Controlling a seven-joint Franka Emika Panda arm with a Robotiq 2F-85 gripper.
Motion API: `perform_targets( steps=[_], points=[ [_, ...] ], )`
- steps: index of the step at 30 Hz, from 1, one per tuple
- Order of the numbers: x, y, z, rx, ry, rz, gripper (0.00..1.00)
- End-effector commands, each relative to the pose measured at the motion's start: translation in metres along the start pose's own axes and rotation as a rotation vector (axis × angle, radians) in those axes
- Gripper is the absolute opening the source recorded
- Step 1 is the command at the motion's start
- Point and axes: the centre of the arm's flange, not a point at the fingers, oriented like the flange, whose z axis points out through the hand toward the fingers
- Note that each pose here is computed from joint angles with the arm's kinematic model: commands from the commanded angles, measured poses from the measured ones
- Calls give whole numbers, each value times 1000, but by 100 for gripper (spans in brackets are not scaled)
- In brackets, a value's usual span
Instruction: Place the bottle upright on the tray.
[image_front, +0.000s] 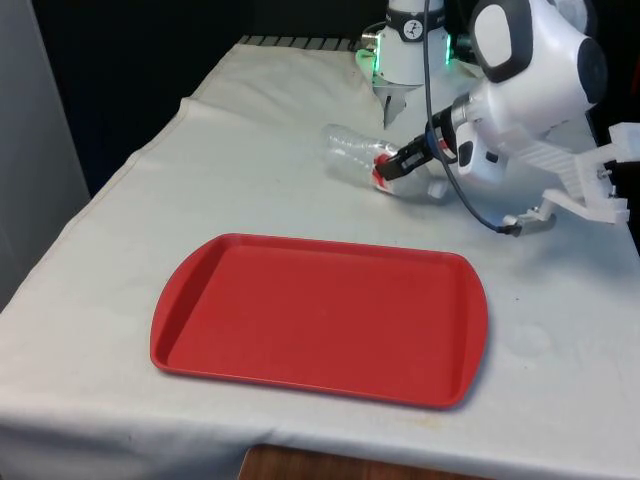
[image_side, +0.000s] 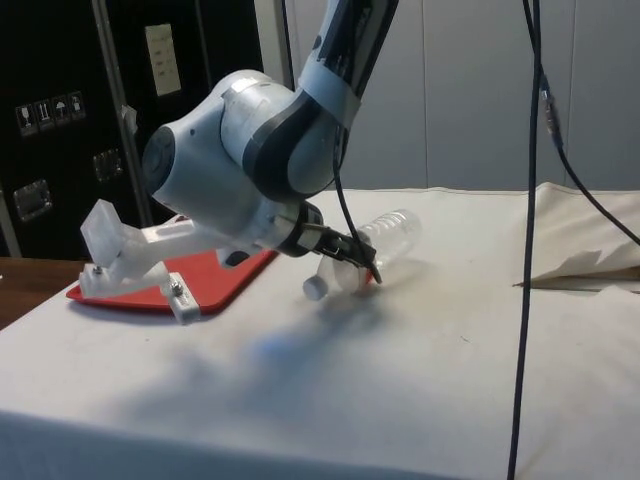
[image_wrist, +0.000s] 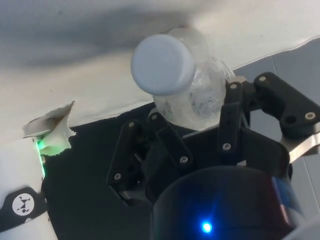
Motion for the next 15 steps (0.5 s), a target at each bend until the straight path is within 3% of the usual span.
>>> perform_targets(
  steps=[1, 15],
  points=[
    [-5, 0, -4, 2, 1, 2, 0],
    [-30, 3, -26, 2, -12, 19, 0]
  ],
)
